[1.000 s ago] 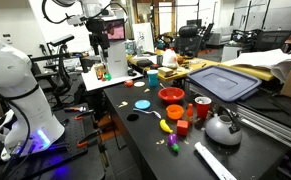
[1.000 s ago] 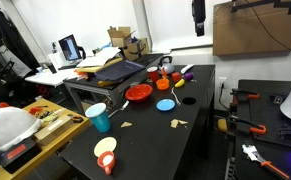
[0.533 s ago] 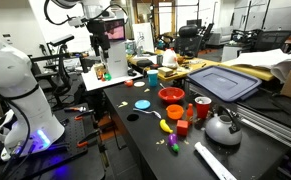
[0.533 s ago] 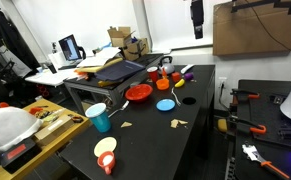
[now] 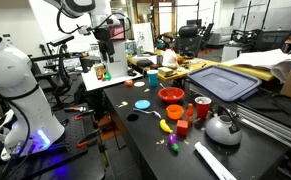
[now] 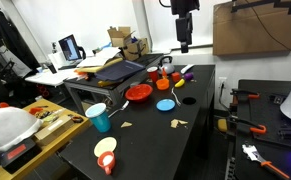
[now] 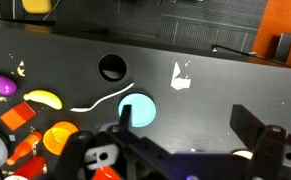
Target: Move the left red cup to the right
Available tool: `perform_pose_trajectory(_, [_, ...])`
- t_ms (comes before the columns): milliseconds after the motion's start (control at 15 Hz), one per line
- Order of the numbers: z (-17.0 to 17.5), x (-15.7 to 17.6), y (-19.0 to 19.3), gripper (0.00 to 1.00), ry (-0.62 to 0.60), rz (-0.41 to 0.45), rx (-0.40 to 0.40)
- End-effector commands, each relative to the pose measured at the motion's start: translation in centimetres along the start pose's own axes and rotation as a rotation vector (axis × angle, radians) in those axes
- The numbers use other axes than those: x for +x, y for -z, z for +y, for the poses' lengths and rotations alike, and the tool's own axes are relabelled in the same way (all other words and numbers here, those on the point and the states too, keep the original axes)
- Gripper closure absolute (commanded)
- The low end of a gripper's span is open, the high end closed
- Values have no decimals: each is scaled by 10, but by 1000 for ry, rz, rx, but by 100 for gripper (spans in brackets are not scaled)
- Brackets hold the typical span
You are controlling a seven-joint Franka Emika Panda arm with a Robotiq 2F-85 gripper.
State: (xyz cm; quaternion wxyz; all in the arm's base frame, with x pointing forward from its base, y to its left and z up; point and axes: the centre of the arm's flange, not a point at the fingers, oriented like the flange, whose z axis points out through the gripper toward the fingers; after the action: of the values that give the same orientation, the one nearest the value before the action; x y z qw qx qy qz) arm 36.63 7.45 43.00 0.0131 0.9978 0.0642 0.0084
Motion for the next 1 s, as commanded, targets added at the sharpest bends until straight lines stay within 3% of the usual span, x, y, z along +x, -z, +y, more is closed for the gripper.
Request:
perform_pose_trajectory(0, [-17, 25, -15, 0, -75, 18, 3])
perform_pose_trajectory(933, [-99, 112, -79, 0, -156, 35, 54])
